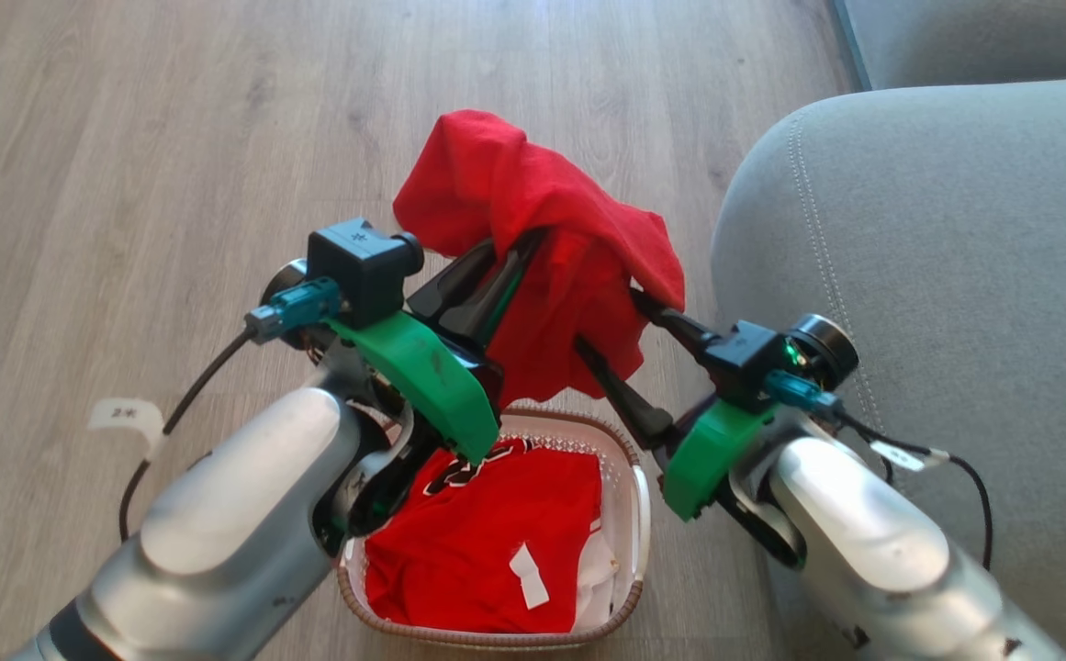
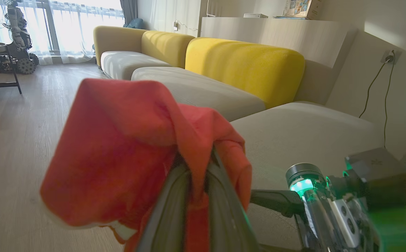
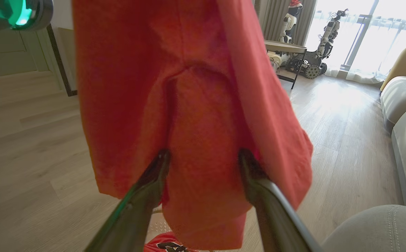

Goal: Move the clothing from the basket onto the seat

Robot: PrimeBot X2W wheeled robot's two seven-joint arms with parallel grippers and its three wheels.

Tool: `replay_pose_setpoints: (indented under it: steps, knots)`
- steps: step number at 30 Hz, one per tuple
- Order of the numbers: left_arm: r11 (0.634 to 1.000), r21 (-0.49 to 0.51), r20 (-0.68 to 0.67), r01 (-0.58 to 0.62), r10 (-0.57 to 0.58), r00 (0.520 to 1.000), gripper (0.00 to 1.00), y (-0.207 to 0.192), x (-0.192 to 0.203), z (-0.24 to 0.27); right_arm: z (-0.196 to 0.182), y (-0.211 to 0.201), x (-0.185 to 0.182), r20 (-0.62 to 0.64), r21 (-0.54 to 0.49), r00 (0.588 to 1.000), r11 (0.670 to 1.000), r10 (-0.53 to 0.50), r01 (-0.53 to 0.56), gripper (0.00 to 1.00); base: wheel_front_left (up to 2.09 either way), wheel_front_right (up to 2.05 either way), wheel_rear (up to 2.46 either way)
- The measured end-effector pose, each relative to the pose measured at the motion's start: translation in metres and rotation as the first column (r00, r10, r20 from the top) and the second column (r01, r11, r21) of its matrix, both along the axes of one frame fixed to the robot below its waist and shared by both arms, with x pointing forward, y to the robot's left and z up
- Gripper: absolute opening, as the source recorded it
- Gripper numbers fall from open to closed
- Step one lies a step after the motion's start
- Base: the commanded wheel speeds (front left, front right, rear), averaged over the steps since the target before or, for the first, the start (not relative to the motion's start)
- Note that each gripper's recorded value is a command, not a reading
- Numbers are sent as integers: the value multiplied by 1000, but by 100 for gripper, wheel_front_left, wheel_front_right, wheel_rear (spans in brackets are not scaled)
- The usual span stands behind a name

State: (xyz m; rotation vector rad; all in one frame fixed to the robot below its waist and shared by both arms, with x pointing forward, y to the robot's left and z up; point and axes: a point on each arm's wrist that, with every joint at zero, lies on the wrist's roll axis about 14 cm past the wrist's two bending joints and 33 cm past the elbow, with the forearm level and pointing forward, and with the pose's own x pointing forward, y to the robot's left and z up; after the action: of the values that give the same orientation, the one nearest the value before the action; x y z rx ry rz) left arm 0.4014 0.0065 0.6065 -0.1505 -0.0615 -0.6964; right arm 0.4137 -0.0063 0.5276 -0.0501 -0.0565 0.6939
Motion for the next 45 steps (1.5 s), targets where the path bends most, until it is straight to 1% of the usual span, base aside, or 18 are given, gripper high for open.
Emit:
replay_pose_setpoints:
  steps: [9, 11, 12, 19, 26, 31, 35, 36, 37, 38, 45]
  knots:
    - [1000, 6, -9, 18, -18, 1000, 0, -4, -7, -4, 5, 21, 9, 18, -36, 998, 998, 57, -57, 100, 0, 0, 0]
    - [1000, 4, -10, 19, -19, 1000, 0, -4, -8, -4, 7, 22, 13, 20, -37, 998, 998, 58, -57, 36, 0, 0, 0]
    - [1000, 4, -12, 19, -19, 1000, 0, -4, -8, -4, 9, 23, 14, 23, -35, 998, 998, 59, -59, 0, 0, 0, 0]
    - [1000, 4, -17, 13, -13, 1000, 0, -3, -9, -6, 18, 31, 15, 38, -14, 996, 997, 77, -76, 0, 0, 0, 0]
    - [1000, 6, -16, 16, -16, 1000, 0, -4, -9, -6, 23, 31, 14, 52, -2, 996, 997, 76, -76, 0, 0, 0, 0]
    - [1000, 10, -12, 21, -21, 1000, 0, -5, -9, -5, 37, 21, 17, 72, 47, 997, 998, 38, -42, 0, 0, 0, 0]
    - [1000, 16, -10, 18, -18, 1000, 0, -6, -8, -6, 32, 5, 15, 44, 87, 999, 996, -13, 10, 0, 0, 0, 0]
    - [1000, 17, -11, 19, -19, 1000, 13, -6, -8, -7, 31, 1, 15, 37, 94, 999, 995, -28, 24, 0, 0, 0, 0]
    - [1000, 18, -13, 21, -20, 1000, 63, -7, -8, -7, 31, -3, 14, 34, 103, 999, 994, -41, 38, 0, 0, 0, 0]
    - [1000, 18, -15, 19, -19, 1000, 100, -8, -8, -8, 31, -7, 15, 33, 111, 998, 993, -55, 51, 0, 0, 0, 0]
    - [999, 20, -29, 36, -36, 999, 100, -16, -10, -13, 52, -41, 19, 83, 163, 983, 975, -165, 150, 0, 0, 0, 0]
